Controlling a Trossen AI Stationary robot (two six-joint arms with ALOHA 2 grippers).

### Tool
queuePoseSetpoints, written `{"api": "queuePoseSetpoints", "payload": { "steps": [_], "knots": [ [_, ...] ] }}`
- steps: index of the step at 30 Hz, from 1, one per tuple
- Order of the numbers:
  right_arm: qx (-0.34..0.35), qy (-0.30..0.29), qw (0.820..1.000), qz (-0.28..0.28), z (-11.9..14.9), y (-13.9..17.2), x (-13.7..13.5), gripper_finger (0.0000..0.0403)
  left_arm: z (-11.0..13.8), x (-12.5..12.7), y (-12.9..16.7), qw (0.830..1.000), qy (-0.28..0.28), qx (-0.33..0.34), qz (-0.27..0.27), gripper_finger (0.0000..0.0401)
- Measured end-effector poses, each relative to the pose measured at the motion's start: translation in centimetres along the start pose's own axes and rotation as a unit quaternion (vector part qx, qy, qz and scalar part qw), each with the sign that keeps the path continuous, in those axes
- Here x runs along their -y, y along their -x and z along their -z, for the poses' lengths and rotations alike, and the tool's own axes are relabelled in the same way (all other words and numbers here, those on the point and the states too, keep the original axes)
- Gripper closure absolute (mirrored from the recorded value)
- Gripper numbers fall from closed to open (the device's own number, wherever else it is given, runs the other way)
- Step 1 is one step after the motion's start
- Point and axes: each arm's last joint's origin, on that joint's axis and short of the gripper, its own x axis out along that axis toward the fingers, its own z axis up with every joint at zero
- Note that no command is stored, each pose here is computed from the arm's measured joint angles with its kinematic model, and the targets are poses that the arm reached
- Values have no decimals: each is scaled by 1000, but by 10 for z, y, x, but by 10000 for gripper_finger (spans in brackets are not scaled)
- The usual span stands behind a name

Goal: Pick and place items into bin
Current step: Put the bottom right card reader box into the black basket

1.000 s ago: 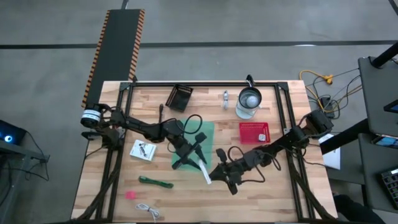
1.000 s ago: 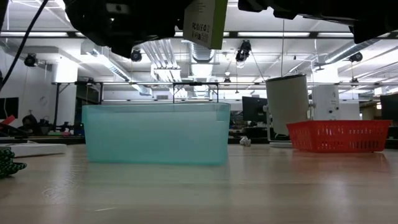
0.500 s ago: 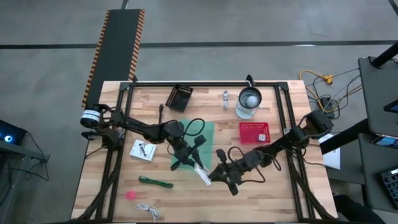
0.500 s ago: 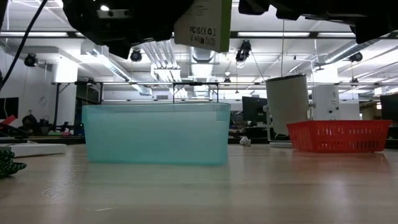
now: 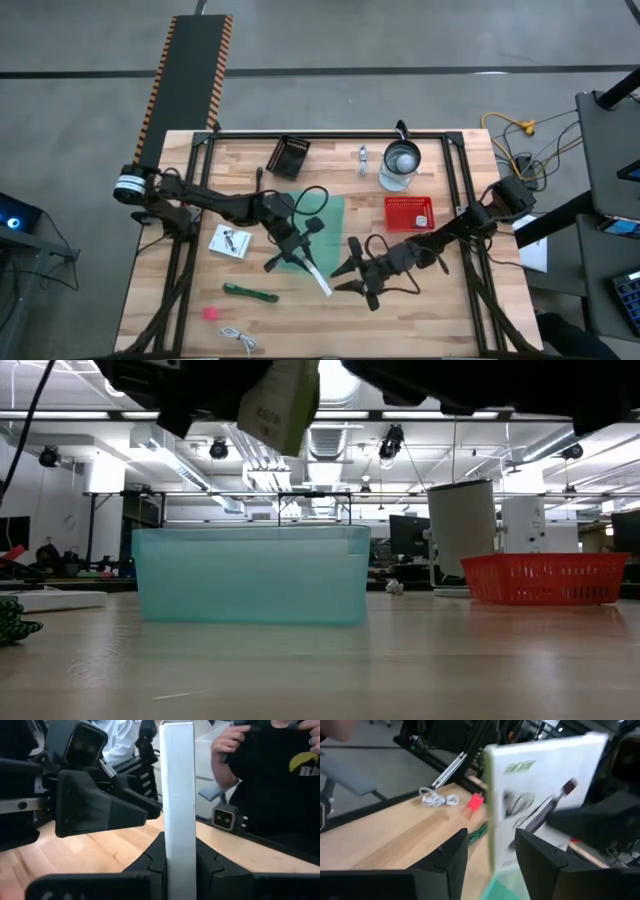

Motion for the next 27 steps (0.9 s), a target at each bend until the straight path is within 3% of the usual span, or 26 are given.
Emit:
{"api": "queuePoseSetpoints", "payload": {
  "steps": [3, 11, 18, 27],
  "knots": [
    [-7, 0, 1000, -4, 1, 0, -1, 246, -5, 3, 6, 1000, 10, -19, -16, 375],
    [-33, -21, 999, -10, 6, 0, -3, 246, -23, 11, 31, 988, 47, -91, -117, 375],
    [-81, -15, 996, 18, 13, 1, -3, 252, -32, 19, 44, 980, 98, -103, -141, 375],
    [-109, -34, 993, 11, 18, 2, -5, 252, -31, 17, 50, 964, 110, -132, -204, 375]
  ]
}}
